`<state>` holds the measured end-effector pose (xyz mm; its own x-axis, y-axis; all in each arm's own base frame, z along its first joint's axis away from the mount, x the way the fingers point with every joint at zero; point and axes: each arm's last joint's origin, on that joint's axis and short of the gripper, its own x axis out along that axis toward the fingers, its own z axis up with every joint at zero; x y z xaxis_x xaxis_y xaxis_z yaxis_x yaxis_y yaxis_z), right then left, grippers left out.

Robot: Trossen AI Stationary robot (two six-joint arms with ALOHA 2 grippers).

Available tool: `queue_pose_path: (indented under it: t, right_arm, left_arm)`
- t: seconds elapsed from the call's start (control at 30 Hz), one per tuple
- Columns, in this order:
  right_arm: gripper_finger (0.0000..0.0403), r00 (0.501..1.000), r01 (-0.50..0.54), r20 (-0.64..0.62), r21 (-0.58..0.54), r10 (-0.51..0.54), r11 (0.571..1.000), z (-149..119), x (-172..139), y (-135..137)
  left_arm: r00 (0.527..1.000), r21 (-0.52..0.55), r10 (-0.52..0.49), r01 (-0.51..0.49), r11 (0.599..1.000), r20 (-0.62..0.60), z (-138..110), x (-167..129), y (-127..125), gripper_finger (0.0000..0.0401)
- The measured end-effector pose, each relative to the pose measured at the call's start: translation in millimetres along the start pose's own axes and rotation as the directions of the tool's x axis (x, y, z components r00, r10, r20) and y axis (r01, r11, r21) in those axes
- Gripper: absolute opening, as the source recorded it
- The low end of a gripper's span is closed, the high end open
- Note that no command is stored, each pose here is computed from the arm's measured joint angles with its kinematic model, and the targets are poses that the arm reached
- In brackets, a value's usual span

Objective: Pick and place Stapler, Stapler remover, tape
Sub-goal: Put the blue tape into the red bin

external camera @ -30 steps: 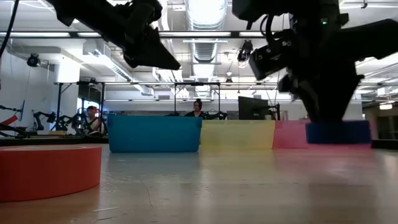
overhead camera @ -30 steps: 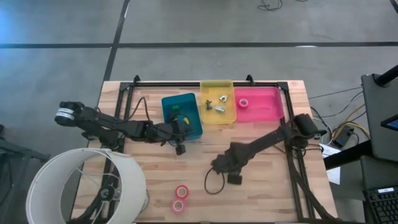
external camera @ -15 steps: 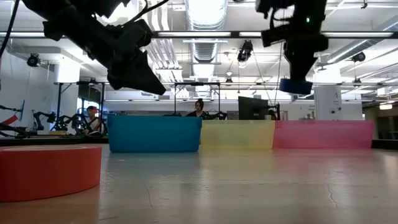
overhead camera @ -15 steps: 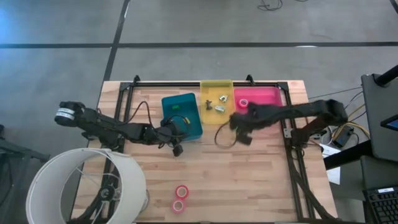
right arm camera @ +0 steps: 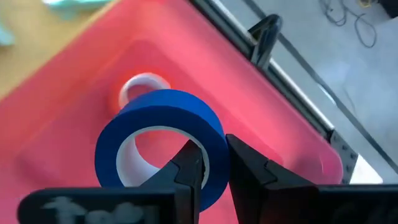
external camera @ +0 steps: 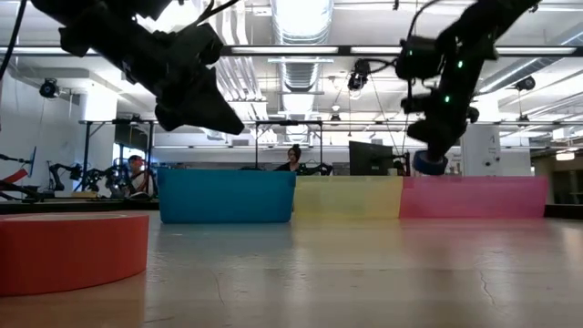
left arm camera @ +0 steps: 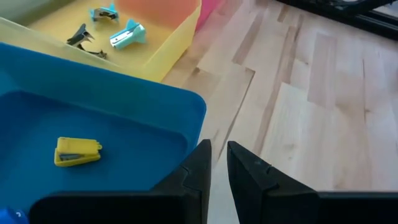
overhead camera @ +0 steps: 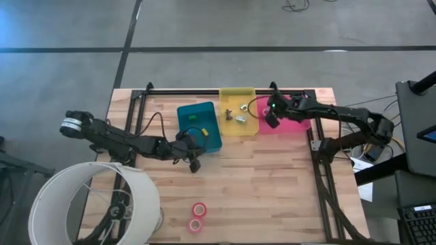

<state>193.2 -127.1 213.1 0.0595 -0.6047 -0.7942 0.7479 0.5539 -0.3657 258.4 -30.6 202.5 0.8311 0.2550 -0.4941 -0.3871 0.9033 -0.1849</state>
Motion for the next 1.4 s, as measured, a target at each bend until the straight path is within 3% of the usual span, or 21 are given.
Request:
queue_pose_path:
  t: [0.1, 0.47, 0.67, 1.4]
  right_arm:
    - [0.0056, 1.0, 0.026, 0.014, 0.028, -0.027, 0.999, 0, 21, -8]
    - [0.0057, 0.983, 0.101, -0.164, 0.098, -0.084, 0.99, -3, 70, -27]
    - [0.0067, 0.97, 0.114, -0.224, 0.071, -0.096, 0.991, -6, 89, -27]
    - [0.0144, 0.971, 0.114, -0.221, 0.077, -0.095, 0.991, -5, 101, -21]
  left_arm:
    - [1.0, -0.001, 0.0, 0.0, 1.0, 0.003, 1, 0, 0, 0.0053]
    - [1.0, 0.0, 0.018, -0.018, 1.0, 0.019, 2, 0, 0, 0.0053]
    - [1.0, -0.002, 0.017, -0.017, 1.0, 0.019, 2, 0, 0, 0.0053]
    - [1.0, -0.004, 0.016, -0.016, 1.0, 0.019, 2, 0, 0, 0.0053]
